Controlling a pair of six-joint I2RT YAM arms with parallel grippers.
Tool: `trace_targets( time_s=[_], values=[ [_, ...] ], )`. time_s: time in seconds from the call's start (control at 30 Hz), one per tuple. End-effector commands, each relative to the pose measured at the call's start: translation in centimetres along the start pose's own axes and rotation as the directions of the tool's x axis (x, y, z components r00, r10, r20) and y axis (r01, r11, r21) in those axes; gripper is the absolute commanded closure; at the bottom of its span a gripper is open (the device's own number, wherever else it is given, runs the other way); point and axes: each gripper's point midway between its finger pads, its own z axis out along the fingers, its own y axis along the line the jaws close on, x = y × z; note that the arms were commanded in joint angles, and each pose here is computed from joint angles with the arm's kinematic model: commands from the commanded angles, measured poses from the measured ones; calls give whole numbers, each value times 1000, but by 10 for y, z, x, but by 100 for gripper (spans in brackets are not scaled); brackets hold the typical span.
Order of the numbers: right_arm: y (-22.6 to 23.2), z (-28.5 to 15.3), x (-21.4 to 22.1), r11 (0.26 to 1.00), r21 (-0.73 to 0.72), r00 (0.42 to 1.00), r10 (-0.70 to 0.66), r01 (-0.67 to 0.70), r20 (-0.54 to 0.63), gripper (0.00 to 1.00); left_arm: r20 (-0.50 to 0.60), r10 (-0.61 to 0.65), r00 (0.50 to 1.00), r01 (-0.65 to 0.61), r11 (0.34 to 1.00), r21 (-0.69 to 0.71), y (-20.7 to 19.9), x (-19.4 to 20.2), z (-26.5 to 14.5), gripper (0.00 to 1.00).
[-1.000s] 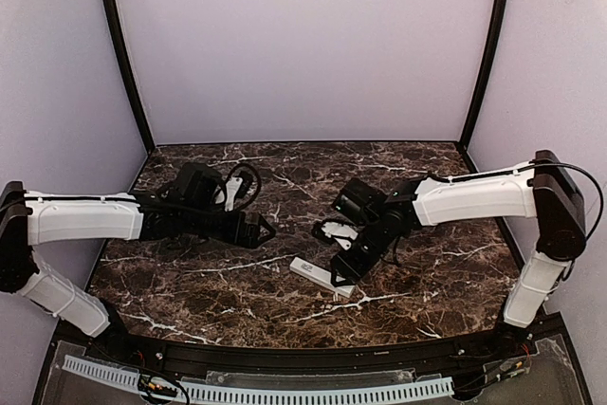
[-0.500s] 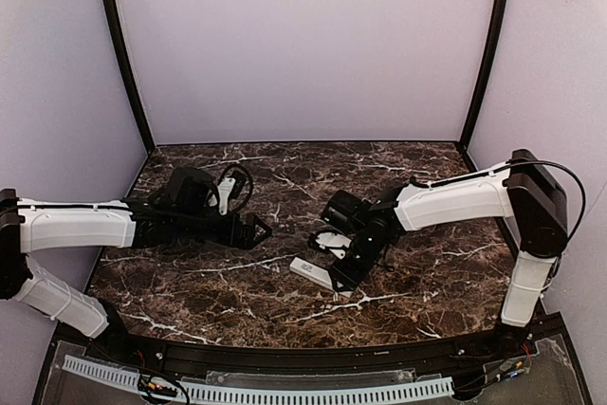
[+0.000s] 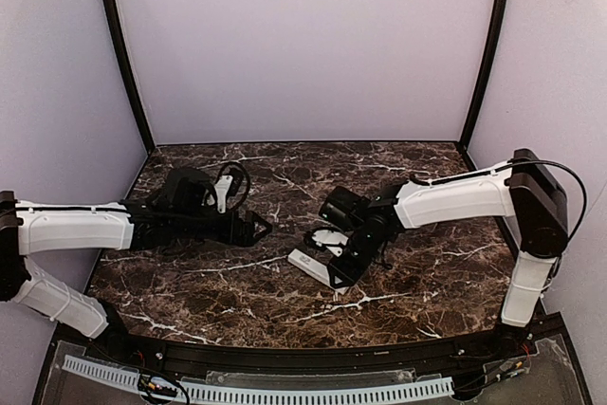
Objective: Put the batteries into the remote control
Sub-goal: Pick up the remote control from the center of the board, then pass from the right arm to the left
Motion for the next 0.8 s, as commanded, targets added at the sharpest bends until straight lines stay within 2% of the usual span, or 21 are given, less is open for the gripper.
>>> trace_targets(
  time_s=[0.0,0.13,0.27,0.37,0.57,0.7,0.77],
  values=[
    [20,-58,-56,989,-147,975,29,4,220,79,114,21,993,-29,997,66,-16,-24,-21,2],
    [24,-129,-95,955,-296,900,101,32,425,80,214,50,976,-82,987,141,-36,-47,-43,2],
    [30,-186,-113,911,-400,820,148,105,553,81,346,31,938,-130,956,265,-62,-69,-75,1],
    [45,-212,-116,864,-468,785,156,185,599,81,400,6,916,-178,903,392,-89,-81,-94,2],
    [70,-246,-112,775,-547,727,172,317,665,81,416,-41,909,-228,784,577,-125,-91,-107,10],
    [77,-250,-108,731,-582,719,184,356,671,81,397,-97,913,-226,688,689,-143,-97,-110,14],
    [81,-252,-107,713,-593,715,185,374,674,81,380,-114,918,-213,666,715,-146,-99,-108,16]
  ],
)
